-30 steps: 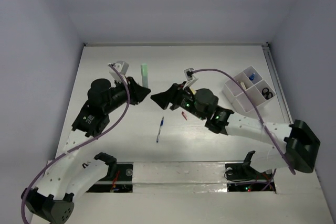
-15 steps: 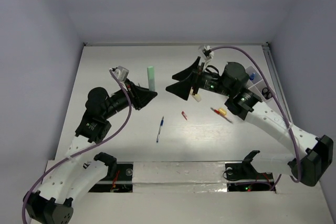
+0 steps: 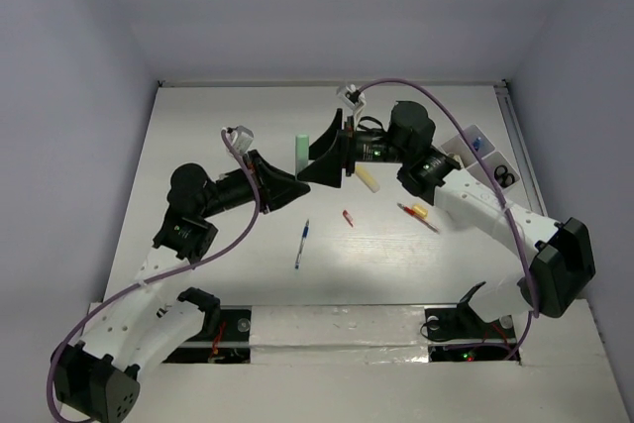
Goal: Sort the stationery into containers
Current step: Place the pen in the storage box.
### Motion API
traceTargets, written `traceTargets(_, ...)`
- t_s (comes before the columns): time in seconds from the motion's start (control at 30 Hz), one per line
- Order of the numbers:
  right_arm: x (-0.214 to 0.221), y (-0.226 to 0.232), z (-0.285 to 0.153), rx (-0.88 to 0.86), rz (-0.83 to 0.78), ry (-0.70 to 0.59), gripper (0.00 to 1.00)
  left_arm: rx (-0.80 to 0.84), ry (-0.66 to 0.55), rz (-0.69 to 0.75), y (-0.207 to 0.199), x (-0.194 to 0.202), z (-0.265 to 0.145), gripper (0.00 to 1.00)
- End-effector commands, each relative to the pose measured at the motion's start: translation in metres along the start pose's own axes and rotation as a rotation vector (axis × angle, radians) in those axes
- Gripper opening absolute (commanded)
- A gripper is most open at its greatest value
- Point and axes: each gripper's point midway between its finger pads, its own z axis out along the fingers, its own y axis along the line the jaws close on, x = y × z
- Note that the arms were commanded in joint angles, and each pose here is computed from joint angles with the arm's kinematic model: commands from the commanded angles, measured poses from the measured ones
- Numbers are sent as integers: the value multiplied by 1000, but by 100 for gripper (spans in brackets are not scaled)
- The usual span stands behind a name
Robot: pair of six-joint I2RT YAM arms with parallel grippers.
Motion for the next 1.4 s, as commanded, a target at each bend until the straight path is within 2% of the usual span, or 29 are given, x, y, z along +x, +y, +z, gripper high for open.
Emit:
traceTargets(0.0, -30, 28, 1, -110, -90, -64, 90, 70, -5, 41, -11, -2, 1, 0)
traceTargets(0.17, -29, 24, 3, -110, -80, -71, 88, 72, 10, 33, -8, 2, 2, 0)
traceTargets(0.27, -30, 23, 4, -114, -73, -80, 78, 71, 17, 31, -7, 4, 2, 0)
traceTargets(0.3, -29, 23, 5, -116, -69, -79, 67, 71, 18, 33, -7, 4, 2, 0)
traceTargets(0.37, -29, 22, 6, -117, -55, -74, 56, 68, 18, 32, -6, 5, 2, 0)
traceTargets(0.4, -27, 19, 7, -111, -43, -71, 34, 63, 17, 34, -5, 4, 2, 0)
traceTargets(0.5, -22, 10, 8, -72, -16, -67, 6, 40, 13, 38, -1, 4, 2, 1)
traceTargets(0.53, -28, 3, 7, -21, -19, -103, 0, 3, 15, 45, 6, 5, 1, 10)
traceTargets(0.6, -28, -12, 3, 61, -15, -123, 0, -53, 10, 70, 13, 1, 0, 26)
traceTargets(0.63, -36, -20, -1, 125, -22, -162, 0, -132, 25, 84, 28, 5, -3, 45)
traceTargets(0.7, -39, -41, -13, 231, -21, -188, 0, -188, 22, 123, 31, -1, -8, 59)
traceTargets(0.73, -45, -55, -22, 308, -23, -224, 0, -249, 35, 142, 40, -1, -12, 72)
traceTargets(0.83, -57, -99, -69, 544, -19, -325, 0, -337, 41, 179, 49, -3, -23, 81)
traceTargets(0.93, -59, -141, -135, 817, -12, -430, 0, -393, 30, 212, 52, -3, -34, 84)
traceTargets(1.03, -64, -168, -204, 1092, -36, -547, 0, -429, -1, 231, 56, 0, -43, 86)
traceTargets(1.07, -54, -177, -221, 1168, -48, -543, 0, -436, -3, 233, 57, 4, -47, 93)
traceTargets(1.13, -55, -185, -264, 1331, -85, -602, 0, -483, 0, 244, 63, 4, -53, 96)
traceTargets(1.17, -44, -192, -277, 1388, -89, -594, 0, -494, -16, 252, 61, 1, -56, 99)
traceTargets(1.27, -34, -204, -318, 1573, -146, -590, 0, -544, -54, 266, 63, -5, -65, 99)
traceTargets(1.37, -27, -213, -337, 1677, -194, -545, 0, -565, -64, 271, 63, -7, -68, 99)
